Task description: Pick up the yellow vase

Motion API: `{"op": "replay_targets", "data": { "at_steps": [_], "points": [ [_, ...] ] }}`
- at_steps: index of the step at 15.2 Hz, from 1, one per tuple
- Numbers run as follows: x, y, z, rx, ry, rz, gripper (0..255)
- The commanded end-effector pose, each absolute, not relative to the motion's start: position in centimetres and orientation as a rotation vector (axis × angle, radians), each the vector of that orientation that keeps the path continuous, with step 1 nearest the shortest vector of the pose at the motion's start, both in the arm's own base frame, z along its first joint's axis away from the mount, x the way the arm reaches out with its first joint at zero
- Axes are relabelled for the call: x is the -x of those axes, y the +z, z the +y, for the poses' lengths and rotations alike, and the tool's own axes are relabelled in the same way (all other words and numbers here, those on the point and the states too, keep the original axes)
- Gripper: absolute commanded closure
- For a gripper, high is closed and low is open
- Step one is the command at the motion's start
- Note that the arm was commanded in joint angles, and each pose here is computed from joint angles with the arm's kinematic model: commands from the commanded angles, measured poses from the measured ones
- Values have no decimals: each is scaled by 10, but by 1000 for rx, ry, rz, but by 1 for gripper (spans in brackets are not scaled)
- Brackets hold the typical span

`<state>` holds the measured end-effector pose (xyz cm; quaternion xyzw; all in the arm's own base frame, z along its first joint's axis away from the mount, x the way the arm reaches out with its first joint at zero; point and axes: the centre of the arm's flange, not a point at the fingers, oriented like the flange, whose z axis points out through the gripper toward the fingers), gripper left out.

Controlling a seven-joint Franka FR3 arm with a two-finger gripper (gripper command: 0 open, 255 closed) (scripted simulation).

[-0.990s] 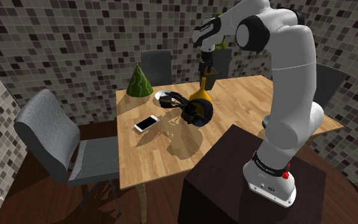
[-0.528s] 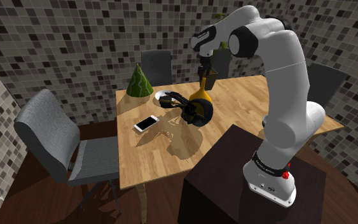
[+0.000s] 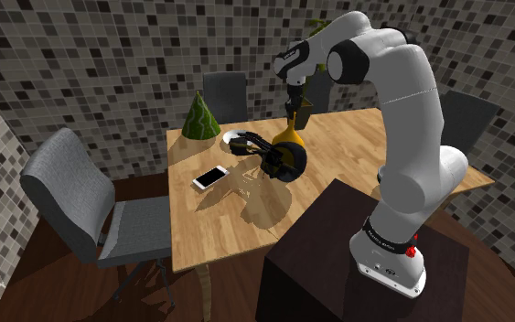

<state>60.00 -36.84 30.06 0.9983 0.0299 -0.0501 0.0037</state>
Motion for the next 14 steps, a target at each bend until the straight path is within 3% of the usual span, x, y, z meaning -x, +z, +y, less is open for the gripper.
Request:
{"op": "replay_targets", "data": {
  "at_steps": [1, 14],
  "points": [
    [-600, 300, -368, -3129, -157, 94, 255],
    [-600, 342, -368, -3129, -157, 94, 255]
  ]
}}
